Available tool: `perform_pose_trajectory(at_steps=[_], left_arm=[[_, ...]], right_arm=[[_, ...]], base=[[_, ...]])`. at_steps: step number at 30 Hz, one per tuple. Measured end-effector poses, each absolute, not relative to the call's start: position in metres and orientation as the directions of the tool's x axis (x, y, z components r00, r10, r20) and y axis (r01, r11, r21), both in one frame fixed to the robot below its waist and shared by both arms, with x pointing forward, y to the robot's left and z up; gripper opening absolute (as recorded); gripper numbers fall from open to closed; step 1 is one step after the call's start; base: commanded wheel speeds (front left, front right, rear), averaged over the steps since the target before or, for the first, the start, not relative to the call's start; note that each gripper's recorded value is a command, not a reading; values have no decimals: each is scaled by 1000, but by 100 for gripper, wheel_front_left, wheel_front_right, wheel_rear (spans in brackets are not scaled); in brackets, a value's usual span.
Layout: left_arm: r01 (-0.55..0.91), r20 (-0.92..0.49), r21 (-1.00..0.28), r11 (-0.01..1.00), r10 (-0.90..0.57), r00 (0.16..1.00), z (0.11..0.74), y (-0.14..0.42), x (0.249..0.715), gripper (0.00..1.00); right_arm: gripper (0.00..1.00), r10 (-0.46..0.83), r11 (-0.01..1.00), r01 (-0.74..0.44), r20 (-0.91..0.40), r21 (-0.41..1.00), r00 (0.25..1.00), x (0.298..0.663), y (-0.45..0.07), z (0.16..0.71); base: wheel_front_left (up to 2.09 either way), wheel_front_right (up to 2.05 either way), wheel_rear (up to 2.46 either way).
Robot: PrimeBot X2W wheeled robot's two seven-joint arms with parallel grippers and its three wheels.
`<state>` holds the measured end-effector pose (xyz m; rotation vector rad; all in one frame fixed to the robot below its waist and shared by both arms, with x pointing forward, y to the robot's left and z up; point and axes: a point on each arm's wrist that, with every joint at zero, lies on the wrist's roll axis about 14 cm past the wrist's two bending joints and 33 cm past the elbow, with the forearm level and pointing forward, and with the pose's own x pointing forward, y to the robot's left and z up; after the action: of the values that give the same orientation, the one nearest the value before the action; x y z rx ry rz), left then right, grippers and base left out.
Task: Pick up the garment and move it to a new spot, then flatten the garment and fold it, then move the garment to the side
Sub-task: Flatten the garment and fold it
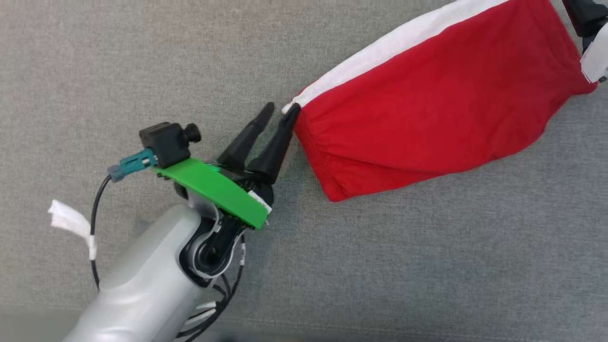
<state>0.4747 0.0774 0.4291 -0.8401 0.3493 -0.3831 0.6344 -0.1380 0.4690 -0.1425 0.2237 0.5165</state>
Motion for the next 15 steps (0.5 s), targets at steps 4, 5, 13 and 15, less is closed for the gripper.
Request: perform_pose_trajectory(at_steps=[4,5,13,15], left_arm=[[193,-141,-691,697,-391,909,434,94,472,100],[191,-143,-666,721,-376,916,435,97,468,100],[164,-68,-412,896,-210,975,467,119,441,100],[143,-49,-364,920,-172,984,473,123,432,100]], right_arm=[[100,486,861,-505,-191,-66,853,618,-138,477],[100,490,860,-506,-177,-61,854,611,-138,479],[100,471,879,-477,-115,-24,874,561,-150,489],[100,462,884,-467,-110,-14,880,548,-153,491]], base=[[0,0,0],[0,0,0],[0,0,0],[0,0,0]])
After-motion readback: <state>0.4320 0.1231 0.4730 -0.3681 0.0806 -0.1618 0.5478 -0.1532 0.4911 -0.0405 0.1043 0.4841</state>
